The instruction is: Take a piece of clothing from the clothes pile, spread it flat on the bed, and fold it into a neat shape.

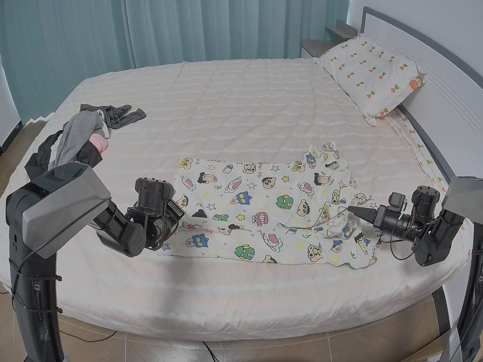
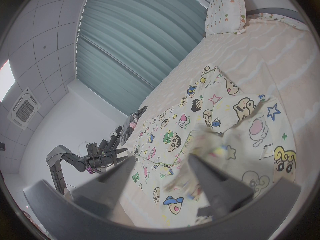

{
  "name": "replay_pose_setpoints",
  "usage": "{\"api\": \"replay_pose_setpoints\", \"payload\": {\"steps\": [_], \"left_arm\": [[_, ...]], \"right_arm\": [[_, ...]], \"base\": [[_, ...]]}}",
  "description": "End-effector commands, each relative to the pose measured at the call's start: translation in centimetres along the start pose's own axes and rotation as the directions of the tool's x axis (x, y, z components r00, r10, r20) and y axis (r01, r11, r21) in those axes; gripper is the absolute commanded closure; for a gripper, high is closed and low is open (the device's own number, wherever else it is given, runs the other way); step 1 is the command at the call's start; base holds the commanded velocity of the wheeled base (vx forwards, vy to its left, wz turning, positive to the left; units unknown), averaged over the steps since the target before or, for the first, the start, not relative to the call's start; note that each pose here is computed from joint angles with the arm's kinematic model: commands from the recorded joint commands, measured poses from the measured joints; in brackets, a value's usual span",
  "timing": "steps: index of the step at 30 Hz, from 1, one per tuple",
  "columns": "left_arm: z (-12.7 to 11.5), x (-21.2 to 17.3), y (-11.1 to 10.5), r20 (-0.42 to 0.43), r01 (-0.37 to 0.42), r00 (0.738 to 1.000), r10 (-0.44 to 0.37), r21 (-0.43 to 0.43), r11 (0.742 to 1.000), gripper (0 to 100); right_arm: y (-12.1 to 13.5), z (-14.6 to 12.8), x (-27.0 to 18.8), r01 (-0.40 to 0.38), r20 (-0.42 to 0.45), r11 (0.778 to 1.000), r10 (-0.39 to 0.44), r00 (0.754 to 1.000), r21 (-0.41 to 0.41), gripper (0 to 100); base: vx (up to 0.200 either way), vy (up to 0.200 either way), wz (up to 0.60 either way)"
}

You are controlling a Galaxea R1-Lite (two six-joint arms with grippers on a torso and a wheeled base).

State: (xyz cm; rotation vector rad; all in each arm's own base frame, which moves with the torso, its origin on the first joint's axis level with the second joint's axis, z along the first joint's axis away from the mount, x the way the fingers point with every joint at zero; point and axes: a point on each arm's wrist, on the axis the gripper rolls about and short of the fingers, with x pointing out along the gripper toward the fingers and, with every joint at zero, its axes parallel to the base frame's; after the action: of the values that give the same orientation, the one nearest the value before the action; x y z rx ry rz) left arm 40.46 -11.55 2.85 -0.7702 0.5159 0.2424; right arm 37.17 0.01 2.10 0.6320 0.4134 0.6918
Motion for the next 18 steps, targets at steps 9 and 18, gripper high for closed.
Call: {"api": "replay_pose_setpoints", "payload": {"steps": [9, 18], "left_arm": [[7.0, -3.7, 0.4, 0.126, 0.047, 0.992, -0.029, -0.137, 0.989, 0], [7.2, -12.0, 4.2, -0.184, 0.125, 0.967, -0.177, -0.264, 0.956, 0]], "right_arm": [[1.5, 2.2, -5.5, 0.057, 0.155, 0.987, -0.080, 0.985, 0.152, 0], [3.5, 0.5, -6.6, 0.128, 0.142, 0.955, -0.170, 0.975, 0.268, 0]], "base": [[0.000, 0.000, 0.00], [0.000, 0.000, 0.00]]}}
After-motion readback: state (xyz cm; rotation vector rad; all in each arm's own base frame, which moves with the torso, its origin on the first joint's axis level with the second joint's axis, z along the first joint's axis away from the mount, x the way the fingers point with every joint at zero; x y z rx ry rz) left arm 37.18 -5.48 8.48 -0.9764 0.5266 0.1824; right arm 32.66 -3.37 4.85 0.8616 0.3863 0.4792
